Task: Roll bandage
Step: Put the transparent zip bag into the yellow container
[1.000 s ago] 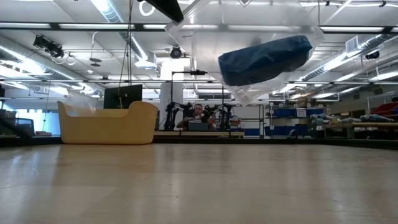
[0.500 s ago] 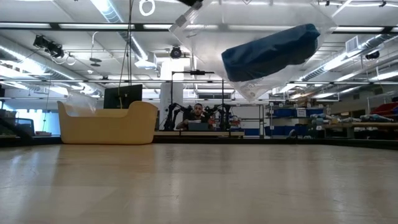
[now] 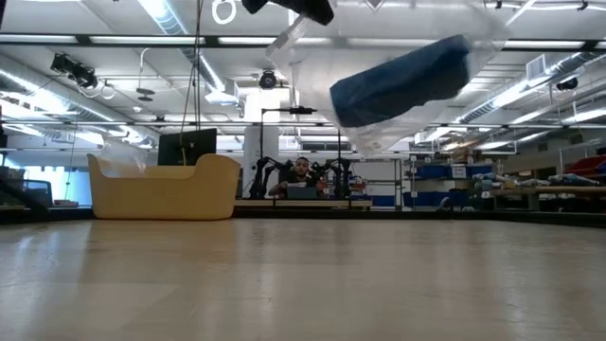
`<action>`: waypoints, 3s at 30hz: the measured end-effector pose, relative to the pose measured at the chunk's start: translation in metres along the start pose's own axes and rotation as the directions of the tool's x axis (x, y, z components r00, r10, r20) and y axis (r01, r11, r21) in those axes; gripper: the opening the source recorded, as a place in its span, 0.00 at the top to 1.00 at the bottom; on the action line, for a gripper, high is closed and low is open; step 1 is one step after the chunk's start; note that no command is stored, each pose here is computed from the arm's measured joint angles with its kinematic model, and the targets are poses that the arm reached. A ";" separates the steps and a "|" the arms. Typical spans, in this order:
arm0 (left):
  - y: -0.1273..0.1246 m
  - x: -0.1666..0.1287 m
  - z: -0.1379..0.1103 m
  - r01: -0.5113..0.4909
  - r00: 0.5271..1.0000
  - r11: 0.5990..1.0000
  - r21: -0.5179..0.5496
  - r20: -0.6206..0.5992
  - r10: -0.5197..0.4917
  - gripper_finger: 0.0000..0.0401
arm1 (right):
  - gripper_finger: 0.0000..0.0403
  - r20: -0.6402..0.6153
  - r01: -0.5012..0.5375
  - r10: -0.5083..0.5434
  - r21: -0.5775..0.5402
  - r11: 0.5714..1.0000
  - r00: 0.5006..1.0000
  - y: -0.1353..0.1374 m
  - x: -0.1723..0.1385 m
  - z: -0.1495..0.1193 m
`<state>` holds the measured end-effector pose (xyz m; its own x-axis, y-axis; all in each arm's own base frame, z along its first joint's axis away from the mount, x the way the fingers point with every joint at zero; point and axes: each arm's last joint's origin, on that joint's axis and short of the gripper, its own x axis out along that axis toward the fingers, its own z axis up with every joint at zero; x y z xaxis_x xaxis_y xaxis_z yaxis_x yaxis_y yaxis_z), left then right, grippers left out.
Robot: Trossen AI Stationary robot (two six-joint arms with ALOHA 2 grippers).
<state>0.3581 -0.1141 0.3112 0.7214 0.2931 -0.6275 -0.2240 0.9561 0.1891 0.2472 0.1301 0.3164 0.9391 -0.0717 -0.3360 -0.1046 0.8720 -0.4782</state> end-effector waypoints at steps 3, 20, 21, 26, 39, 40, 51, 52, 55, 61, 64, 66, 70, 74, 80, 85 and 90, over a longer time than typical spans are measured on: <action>0.013 0.001 0.000 -0.032 0.999 0.998 -0.055 -0.031 0.030 0.98 | 0.99 -0.023 0.051 -0.050 0.027 0.998 0.998 -0.004 0.003 -0.002; 0.173 -0.073 -0.016 -0.419 0.904 0.779 -0.466 -0.294 0.310 0.99 | 0.73 -0.202 0.173 -0.138 0.164 0.971 0.970 -0.035 0.018 -0.027; 0.183 -0.077 -0.019 -0.443 0.893 0.758 -0.480 -0.313 0.323 0.99 | 0.73 -0.203 0.174 -0.139 0.166 0.971 0.969 -0.036 0.019 -0.027; 0.219 -0.103 -0.029 -0.512 0.859 0.653 -0.558 -0.343 0.380 0.99 | 0.74 -0.205 0.169 -0.133 0.166 0.972 0.970 -0.035 0.019 -0.028; 0.276 -0.111 -0.065 -0.767 0.637 0.432 -0.474 -0.644 0.424 0.99 | 0.75 -0.211 0.101 -0.057 0.204 0.974 0.976 -0.045 0.025 -0.036; 0.278 -0.109 -0.066 -0.772 0.630 0.431 -0.467 -0.651 0.423 0.99 | 0.75 -0.206 0.092 -0.046 0.217 0.972 0.977 -0.047 0.028 -0.039; 0.299 -0.087 -0.094 -0.818 0.546 0.419 -0.395 -0.761 0.349 0.99 | 0.98 0.065 -0.089 0.072 0.323 0.942 0.995 -0.055 0.053 -0.092; 0.301 -0.084 -0.098 -0.819 0.542 0.417 -0.394 -0.769 0.339 0.99 | 0.99 0.084 -0.100 0.077 0.323 0.941 0.993 -0.056 0.054 -0.096; 0.306 -0.075 -0.110 -0.820 0.538 0.412 -0.397 -0.780 0.320 0.99 | 0.99 0.144 -0.105 0.061 0.317 0.943 0.988 -0.057 0.054 -0.104; 0.317 -0.060 -0.125 -0.784 0.596 0.407 -0.469 -0.754 0.276 0.99 | 0.99 0.235 0.033 -0.122 0.350 0.936 0.964 -0.061 0.052 -0.113; 0.323 -0.058 -0.132 -0.790 0.589 0.393 -0.471 -0.762 0.270 0.99 | 1.00 0.210 0.092 -0.175 0.354 0.931 0.962 -0.062 0.060 -0.120; 0.324 -0.056 -0.137 -0.792 0.585 0.386 -0.473 -0.769 0.258 0.99 | 1.00 0.198 0.102 -0.182 0.356 0.929 0.963 -0.062 0.071 -0.126; 0.328 -0.056 -0.144 -0.803 0.568 0.375 -0.462 -0.785 0.249 0.99 | 1.00 0.189 0.134 -0.216 0.368 0.920 0.958 -0.061 0.099 -0.138; 0.332 -0.057 -0.147 -0.806 0.562 0.377 -0.455 -0.789 0.248 0.99 | 1.00 0.173 0.206 -0.303 0.426 0.881 0.937 -0.067 0.123 -0.147; 0.336 -0.058 -0.148 -0.800 0.570 0.387 -0.459 -0.782 0.253 0.99 | 1.00 0.098 0.288 -0.379 0.485 0.826 0.920 -0.080 0.151 -0.159; 0.339 -0.059 -0.150 -0.804 0.566 0.377 -0.460 -0.785 0.251 0.99 | 1.00 0.082 0.307 -0.393 0.490 0.816 0.916 -0.084 0.164 -0.162; 0.343 -0.062 -0.154 -0.815 0.555 0.353 -0.460 -0.794 0.246 0.99 | 1.00 0.082 0.299 -0.384 0.488 0.820 0.920 -0.082 0.166 -0.164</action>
<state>0.1361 0.1946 0.2988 -0.1750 0.3947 -0.9020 -0.9684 0.0964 0.2300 0.3578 -0.0330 0.1671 0.9308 -0.3608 -0.0585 0.3545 0.9301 -0.0963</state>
